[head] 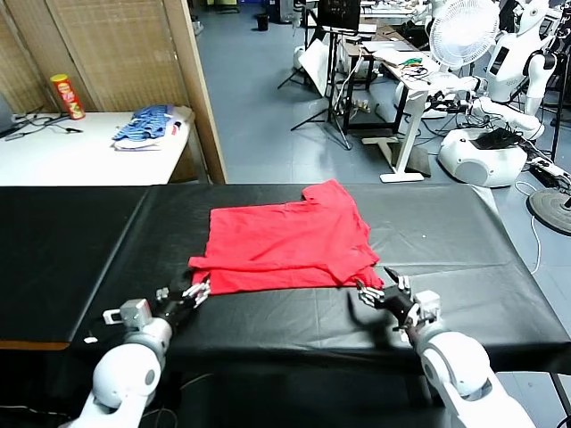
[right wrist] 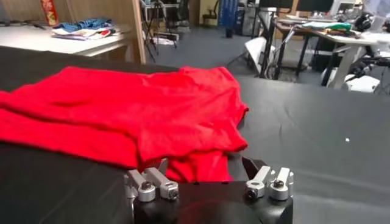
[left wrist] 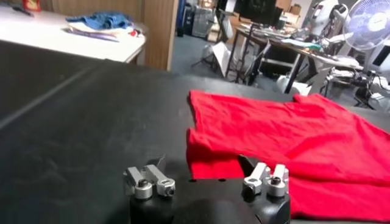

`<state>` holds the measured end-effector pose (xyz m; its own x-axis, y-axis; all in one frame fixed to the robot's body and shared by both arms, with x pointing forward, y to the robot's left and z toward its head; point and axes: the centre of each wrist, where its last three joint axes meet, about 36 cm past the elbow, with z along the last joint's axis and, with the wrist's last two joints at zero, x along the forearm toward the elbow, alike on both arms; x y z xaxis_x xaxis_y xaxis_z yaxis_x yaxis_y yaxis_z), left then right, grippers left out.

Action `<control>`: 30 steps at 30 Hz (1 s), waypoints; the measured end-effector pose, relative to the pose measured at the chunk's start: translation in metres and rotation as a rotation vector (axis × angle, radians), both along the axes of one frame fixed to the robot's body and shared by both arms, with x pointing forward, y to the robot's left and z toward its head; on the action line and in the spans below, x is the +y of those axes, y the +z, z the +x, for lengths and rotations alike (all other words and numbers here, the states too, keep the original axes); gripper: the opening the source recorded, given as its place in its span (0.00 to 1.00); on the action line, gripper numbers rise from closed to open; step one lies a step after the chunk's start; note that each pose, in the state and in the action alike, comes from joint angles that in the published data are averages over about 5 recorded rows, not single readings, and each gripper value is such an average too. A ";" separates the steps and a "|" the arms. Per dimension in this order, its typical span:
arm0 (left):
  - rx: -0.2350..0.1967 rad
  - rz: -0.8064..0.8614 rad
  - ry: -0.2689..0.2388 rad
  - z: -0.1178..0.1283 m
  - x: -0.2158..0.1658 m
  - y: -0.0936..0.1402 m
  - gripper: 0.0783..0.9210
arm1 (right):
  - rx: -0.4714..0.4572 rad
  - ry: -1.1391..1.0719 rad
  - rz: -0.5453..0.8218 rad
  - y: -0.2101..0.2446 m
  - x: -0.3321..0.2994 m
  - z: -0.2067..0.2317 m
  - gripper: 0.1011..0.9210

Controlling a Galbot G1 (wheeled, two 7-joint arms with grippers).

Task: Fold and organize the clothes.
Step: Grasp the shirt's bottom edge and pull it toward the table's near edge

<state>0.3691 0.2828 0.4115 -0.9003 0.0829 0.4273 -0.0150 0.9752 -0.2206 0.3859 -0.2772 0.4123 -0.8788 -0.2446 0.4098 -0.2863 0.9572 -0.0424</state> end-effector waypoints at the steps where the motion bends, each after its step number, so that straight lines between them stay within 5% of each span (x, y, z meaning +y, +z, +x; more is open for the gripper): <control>1: 0.008 -0.007 0.000 -0.001 0.000 -0.001 0.85 | 0.003 0.000 -0.001 -0.002 0.000 0.000 0.56; 6: 0.040 -0.047 0.008 -0.002 0.003 -0.007 0.81 | 0.025 -0.004 0.000 -0.012 0.001 -0.002 0.22; 10: 0.057 -0.065 0.009 0.000 0.006 -0.009 0.59 | 0.028 -0.012 0.003 -0.014 0.002 -0.004 0.05; 18: 0.064 0.055 -0.002 -0.003 0.005 -0.010 0.10 | 0.063 -0.063 -0.007 0.001 0.002 -0.015 0.03; 30: 0.086 0.215 -0.066 -0.045 0.007 0.014 0.06 | 0.149 -0.102 -0.036 0.027 0.008 -0.064 0.03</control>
<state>0.3241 0.2896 0.4260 -0.8553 0.0390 0.5167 0.0406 0.9991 -0.0082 0.3222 -0.2692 0.4394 -0.8270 -0.1400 0.5445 -0.1930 0.9803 -0.0410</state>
